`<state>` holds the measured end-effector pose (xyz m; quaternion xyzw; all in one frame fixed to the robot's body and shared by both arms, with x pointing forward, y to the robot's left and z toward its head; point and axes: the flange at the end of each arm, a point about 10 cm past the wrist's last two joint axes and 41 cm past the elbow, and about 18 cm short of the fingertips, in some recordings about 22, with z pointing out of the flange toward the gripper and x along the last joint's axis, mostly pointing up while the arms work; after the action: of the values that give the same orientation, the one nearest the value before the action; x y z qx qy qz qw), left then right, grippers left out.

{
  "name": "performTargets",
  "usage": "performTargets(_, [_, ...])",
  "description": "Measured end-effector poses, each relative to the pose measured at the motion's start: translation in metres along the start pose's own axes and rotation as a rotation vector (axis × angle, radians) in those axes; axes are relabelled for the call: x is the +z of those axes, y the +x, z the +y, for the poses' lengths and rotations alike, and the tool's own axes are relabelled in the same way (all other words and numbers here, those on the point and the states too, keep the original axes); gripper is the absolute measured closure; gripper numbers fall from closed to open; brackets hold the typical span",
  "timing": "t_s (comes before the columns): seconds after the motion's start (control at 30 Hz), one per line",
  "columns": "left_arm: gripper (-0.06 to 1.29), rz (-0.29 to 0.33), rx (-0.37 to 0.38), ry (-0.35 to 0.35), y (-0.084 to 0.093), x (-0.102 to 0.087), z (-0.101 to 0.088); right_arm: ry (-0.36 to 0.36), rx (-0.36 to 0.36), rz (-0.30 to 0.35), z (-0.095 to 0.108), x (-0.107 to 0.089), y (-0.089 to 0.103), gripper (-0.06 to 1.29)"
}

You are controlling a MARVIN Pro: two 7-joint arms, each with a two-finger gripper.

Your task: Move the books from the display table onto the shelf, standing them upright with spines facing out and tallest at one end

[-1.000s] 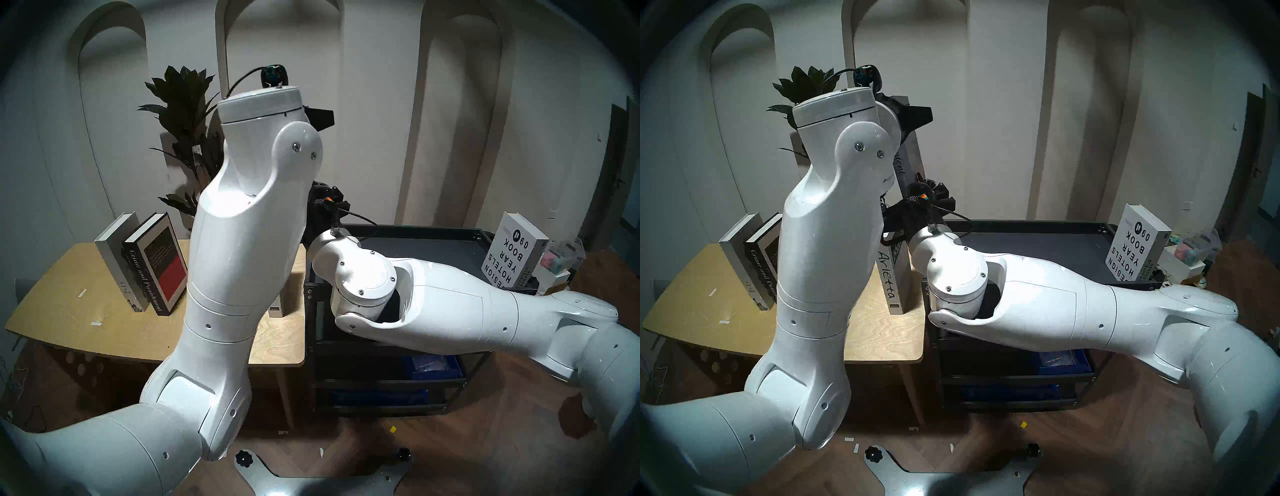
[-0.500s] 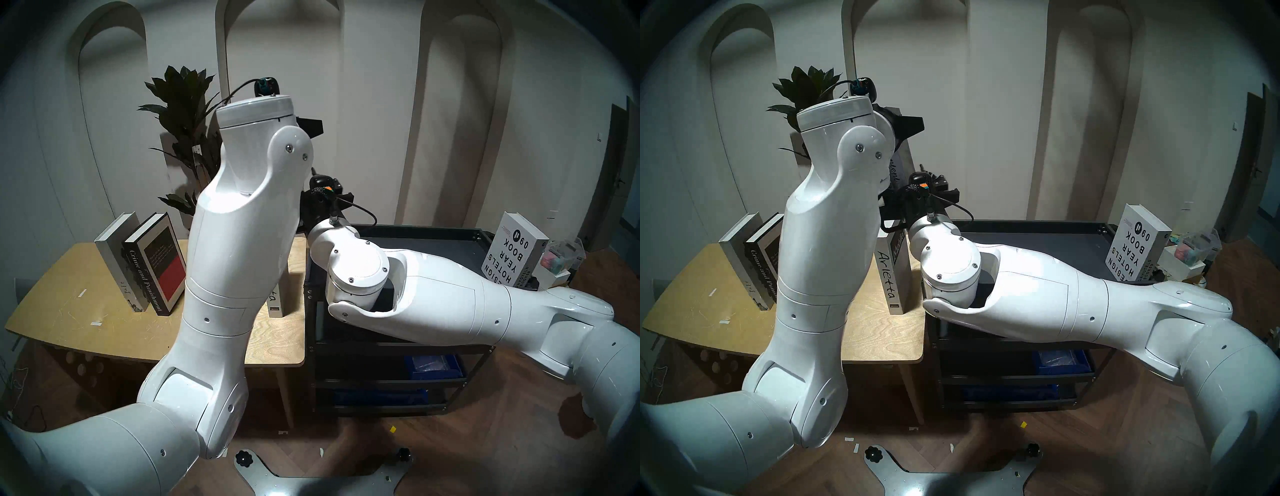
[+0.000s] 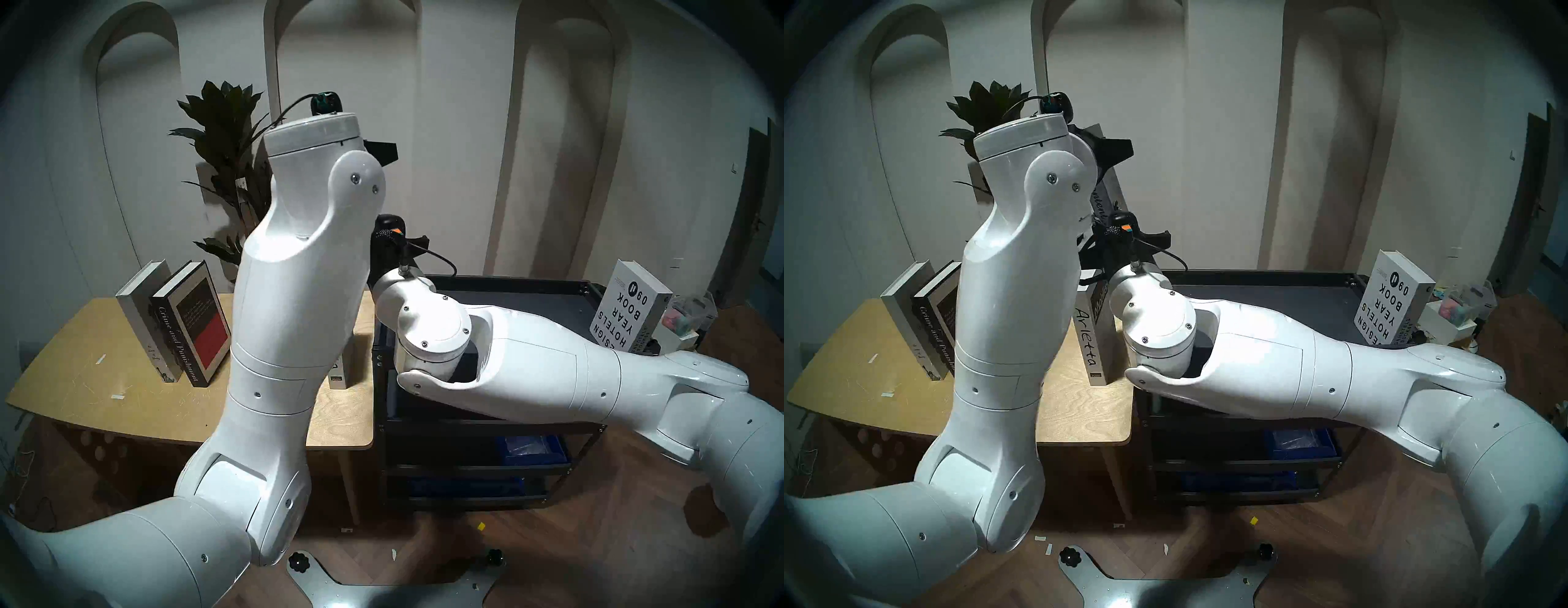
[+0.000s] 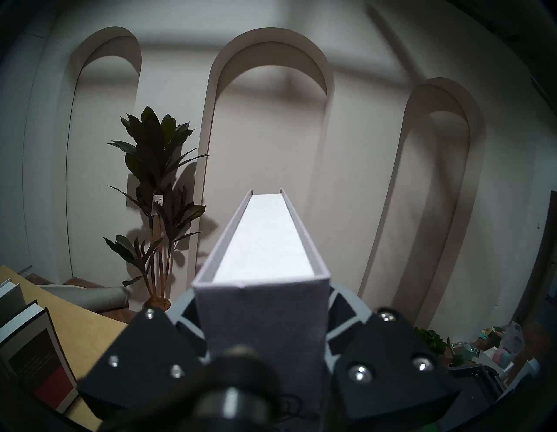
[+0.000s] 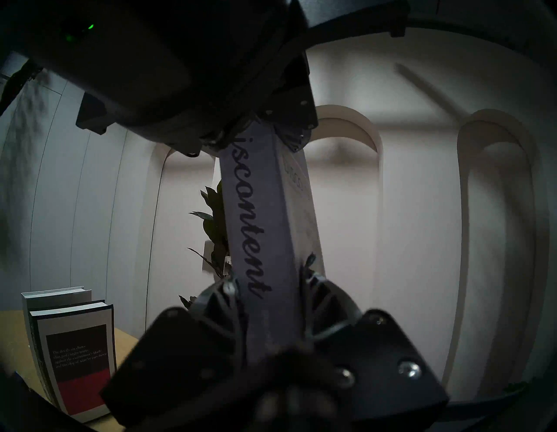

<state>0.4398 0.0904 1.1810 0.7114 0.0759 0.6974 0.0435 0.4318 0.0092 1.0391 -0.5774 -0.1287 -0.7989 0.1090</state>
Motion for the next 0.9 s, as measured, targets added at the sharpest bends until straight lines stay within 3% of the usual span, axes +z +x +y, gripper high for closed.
performTargets(0.17, [0.79,0.016,-0.014,-0.027,0.006,-0.008,0.001,-0.035,-0.018,0.003,0.013,0.007,-0.003,0.98])
performTargets(0.27, [0.5,0.028,-0.023,-0.042,0.011,-0.012,0.0,-0.047,-0.028,0.005,0.019,0.009,-0.004,0.98])
performTargets(0.3, [0.15,0.036,-0.029,-0.049,0.015,-0.015,0.0,-0.053,-0.033,0.007,0.022,0.01,-0.004,0.98])
performTargets(0.33, [0.0,0.046,-0.037,-0.056,0.019,-0.017,-0.002,-0.057,-0.037,0.009,0.024,0.011,-0.005,0.98])
performTargets(0.5, [0.0,0.085,-0.069,-0.065,0.035,-0.024,-0.011,-0.069,-0.051,0.013,0.031,0.014,-0.006,0.98])
performTargets(0.73, [0.0,0.18,-0.139,-0.049,0.071,-0.04,-0.043,-0.106,-0.086,0.003,0.055,0.02,-0.016,0.98])
performTargets(0.9, [0.0,0.243,-0.197,-0.032,0.095,-0.051,-0.075,-0.148,-0.117,-0.001,0.082,0.026,-0.023,0.98])
